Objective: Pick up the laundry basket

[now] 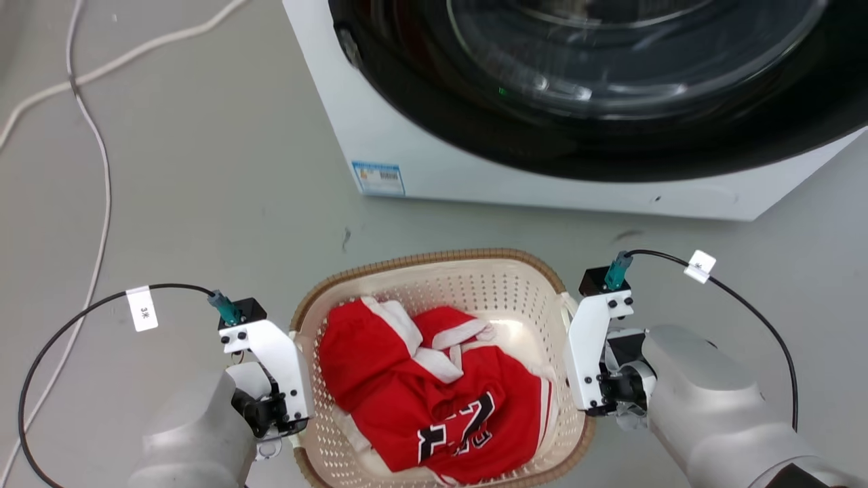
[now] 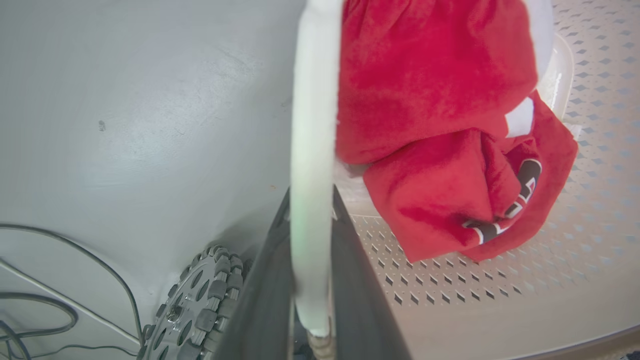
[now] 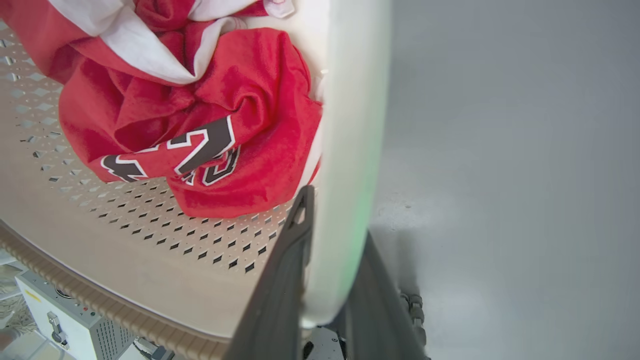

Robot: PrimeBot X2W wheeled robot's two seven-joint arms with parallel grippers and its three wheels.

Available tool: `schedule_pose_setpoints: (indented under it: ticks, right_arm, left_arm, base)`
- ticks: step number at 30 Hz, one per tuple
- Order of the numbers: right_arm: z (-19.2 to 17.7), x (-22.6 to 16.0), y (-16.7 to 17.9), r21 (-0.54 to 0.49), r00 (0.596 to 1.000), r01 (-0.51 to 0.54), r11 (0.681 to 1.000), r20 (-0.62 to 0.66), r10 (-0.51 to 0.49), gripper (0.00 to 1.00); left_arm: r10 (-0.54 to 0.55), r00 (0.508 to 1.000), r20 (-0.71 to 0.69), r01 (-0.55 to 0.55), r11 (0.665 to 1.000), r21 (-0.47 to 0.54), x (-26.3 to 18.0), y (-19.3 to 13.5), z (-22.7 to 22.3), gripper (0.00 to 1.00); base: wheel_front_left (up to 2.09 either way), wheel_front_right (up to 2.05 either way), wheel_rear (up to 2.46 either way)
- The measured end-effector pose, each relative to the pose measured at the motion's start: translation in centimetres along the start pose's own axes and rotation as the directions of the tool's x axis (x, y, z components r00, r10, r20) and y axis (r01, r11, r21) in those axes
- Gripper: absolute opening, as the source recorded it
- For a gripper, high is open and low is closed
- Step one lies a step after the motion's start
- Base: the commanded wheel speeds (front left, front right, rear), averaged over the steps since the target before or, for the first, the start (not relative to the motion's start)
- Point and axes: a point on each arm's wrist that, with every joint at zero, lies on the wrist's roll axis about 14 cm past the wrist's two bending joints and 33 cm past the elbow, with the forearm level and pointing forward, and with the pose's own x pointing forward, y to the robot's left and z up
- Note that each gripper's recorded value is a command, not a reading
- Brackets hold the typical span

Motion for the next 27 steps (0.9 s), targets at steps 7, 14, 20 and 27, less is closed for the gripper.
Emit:
schedule_pose_setpoints:
  ticks: [7, 14, 20, 27]
  right_arm:
    - [-0.7, -2.8, 0.2, 0.033, 1.000, 0.015, 0.999, 0.007, -0.015, 0.00]
    - [-1.7, -5.2, 0.2, 0.068, 0.999, 0.025, 0.997, 0.024, -0.027, 0.00]
    - [-2.4, -6.9, -0.3, 0.102, 0.998, 0.040, 0.994, 0.038, -0.045, 0.00]
    - [-2.6, -8.3, -1.1, 0.130, 0.995, 0.065, 0.989, 0.073, -0.075, 0.00]
  left_arm:
    - [-0.024, 0.999, 0.027, 0.022, 0.998, 0.050, -2.2, -1.5, 0.4, 0.00]
    - [-0.043, 0.998, 0.052, 0.037, 0.994, 0.103, -3.9, -2.9, 0.4, 0.00]
    - [-0.061, 0.995, 0.079, 0.049, 0.988, 0.149, -5.0, -4.5, 0.9, 0.00]
    - [-0.075, 0.993, 0.095, 0.056, 0.980, 0.191, -5.8, -6.0, 1.1, 0.00]
  base:
    - [0.00, 0.00, 0.00]
    - [0.00, 0.00, 0.00]
    - [0.00, 0.00, 0.00]
    - [0.00, 0.00, 0.00]
